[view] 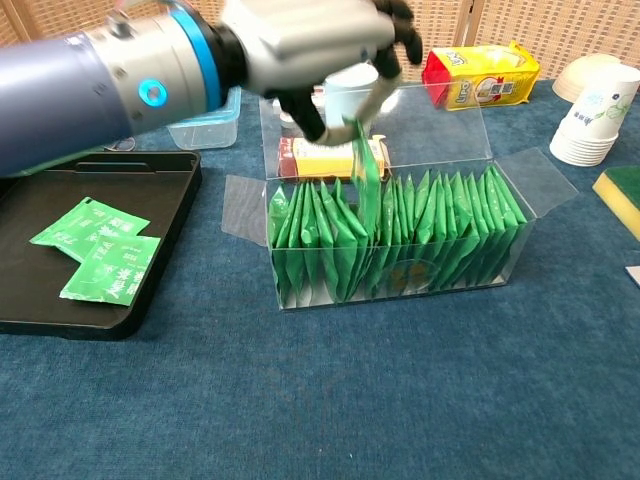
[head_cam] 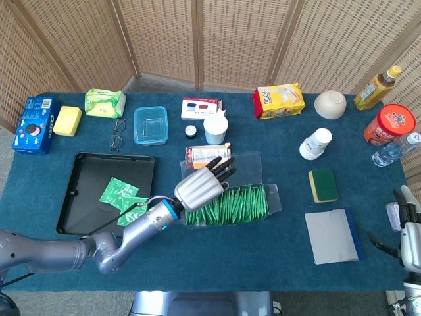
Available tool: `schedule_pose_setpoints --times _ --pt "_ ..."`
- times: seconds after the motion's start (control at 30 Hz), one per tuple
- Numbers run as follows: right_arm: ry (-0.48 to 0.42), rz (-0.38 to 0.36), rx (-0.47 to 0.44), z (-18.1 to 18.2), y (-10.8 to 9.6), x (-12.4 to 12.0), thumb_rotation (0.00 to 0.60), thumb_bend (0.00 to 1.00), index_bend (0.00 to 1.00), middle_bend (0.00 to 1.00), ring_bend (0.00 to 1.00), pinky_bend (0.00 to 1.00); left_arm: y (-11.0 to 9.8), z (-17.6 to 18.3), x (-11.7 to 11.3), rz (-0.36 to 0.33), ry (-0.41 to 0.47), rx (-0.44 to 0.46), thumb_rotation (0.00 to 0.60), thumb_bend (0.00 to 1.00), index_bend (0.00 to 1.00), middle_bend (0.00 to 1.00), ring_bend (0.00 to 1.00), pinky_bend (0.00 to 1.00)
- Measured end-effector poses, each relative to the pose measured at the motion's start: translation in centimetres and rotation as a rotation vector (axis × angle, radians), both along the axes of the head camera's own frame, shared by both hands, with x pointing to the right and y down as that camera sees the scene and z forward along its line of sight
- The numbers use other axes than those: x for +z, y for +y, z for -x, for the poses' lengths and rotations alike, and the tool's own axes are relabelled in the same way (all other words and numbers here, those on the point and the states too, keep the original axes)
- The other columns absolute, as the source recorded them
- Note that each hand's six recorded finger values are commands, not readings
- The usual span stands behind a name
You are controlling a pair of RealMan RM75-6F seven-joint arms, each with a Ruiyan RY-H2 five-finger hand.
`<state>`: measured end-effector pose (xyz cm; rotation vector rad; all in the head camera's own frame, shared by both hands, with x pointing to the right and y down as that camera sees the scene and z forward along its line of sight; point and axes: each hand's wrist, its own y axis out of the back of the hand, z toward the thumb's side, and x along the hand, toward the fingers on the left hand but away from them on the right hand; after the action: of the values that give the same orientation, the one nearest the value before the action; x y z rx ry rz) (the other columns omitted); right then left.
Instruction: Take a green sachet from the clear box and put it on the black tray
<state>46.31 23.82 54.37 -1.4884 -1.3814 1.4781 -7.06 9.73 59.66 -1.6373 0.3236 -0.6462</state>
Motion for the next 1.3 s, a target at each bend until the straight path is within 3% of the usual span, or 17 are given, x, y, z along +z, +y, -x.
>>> schedule_pose_setpoints --times 0.33,0.57,0.87,1.1,1.3 --pt "-0.008 -0.007 -0.016 0.4 -0.5 0.0 0.6 0.21 0.0 0.02 0.06 0.2 -1.7 3.5 -5.0 -0.038 0.183 -0.103 0.6 0.35 0.65 0.19 0.0 0.15" --pt "-0.02 -0.008 -0.04 1.1 -1.1 0.3 0.6 0.21 0.0 0.02 0.06 0.2 -2.3 7.8 -7.2 -0.039 0.227 -0.185 0.6 0.35 0.64 0.19 0.0 0.15" --pt "-0.025 -0.002 -0.063 1.9 -1.7 0.6 0.6 0.21 0.0 0.02 0.06 0.2 -1.6 15.6 -7.1 -0.016 0.124 -0.297 0.6 0.35 0.63 0.19 0.0 0.15" --pt "-0.032 0.0 -0.084 2.8 -2.4 1.0 0.6 0.21 0.0 0.02 0.06 0.2 -0.7 22.6 -5.1 0.045 0.012 -0.451 0.6 0.35 0.63 0.19 0.0 0.15" --pt "-0.035 0.0 -0.109 3.8 -3.0 1.1 0.6 0.21 0.0 0.02 0.06 0.2 0.2 26.1 -3.0 0.085 -0.051 -0.533 0.6 0.35 0.63 0.19 0.0 0.15"
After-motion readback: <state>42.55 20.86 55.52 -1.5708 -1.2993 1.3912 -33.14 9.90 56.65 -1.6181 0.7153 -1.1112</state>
